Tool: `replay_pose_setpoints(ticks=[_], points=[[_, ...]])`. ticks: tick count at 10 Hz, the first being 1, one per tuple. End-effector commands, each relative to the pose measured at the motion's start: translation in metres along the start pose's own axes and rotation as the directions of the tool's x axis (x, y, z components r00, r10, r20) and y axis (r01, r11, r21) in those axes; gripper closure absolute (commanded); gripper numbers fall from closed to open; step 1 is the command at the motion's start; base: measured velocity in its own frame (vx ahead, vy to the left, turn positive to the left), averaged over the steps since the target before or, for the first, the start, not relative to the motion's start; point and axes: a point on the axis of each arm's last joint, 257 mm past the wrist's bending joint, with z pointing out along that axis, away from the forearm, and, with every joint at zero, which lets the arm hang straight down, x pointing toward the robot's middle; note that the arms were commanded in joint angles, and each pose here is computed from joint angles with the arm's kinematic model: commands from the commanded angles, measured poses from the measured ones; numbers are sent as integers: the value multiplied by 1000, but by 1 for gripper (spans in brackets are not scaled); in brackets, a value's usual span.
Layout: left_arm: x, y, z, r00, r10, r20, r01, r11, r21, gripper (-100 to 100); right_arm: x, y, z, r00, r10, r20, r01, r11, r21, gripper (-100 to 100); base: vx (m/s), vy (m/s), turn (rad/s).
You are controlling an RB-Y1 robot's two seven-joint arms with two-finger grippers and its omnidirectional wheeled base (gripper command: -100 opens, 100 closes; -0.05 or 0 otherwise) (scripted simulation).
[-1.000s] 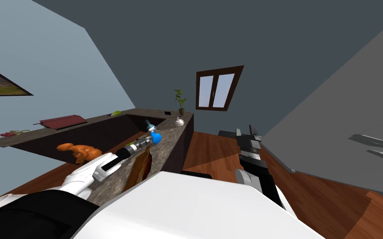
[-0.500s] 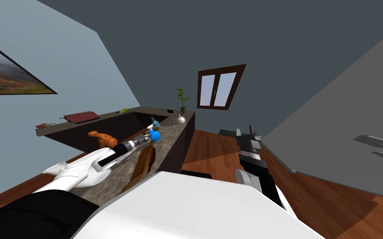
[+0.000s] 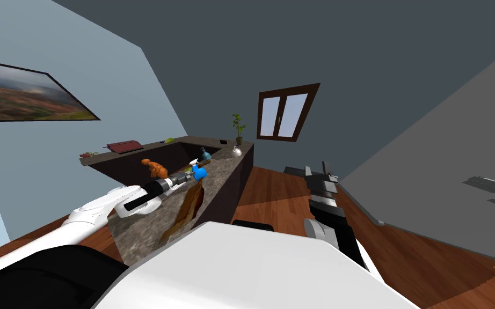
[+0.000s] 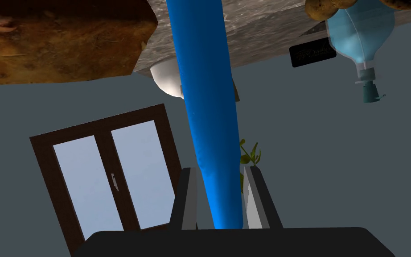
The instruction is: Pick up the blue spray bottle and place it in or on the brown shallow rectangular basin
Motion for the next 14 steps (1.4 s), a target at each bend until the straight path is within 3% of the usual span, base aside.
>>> replay_pose_setpoints(ticks=[1, 2, 5, 7, 10, 14], points=[[-5, 3, 1, 999, 35, -14, -35, 999, 0, 100, 0, 0, 0, 1000, 0, 0, 0, 1000, 0, 0, -131, -45, 71], [-10, 6, 1, 997, 69, -27, -69, 998, 0, 100, 0, 0, 0, 1000, 0, 0, 0, 1000, 0, 0, -160, -24, 114], [-23, 9, 0, 994, 105, -38, -105, 994, 7, 100, 0, 0, 0, 1000, 0, 0, 0, 1000, 0, 0, -162, -23, 117], [-39, 2, -3, 1000, 24, -3, -24, 999, 35, 100, 0, 0, 0, 1000, 0, 0, 0, 1000, 0, 0, -78, -2, 51], [-51, -7, -7, 997, -69, 30, 67, 995, 75, 100, 0, 0, 0, 1000, 0, 0, 0, 1000, 0, 0, 43, -7, -13], [-69, -20, -12, 979, -195, 65, 184, 973, 138, 100, 0, 0, 0, 1000, 0, 0, 0, 1000, 0, 0, 56, -21, -20]])
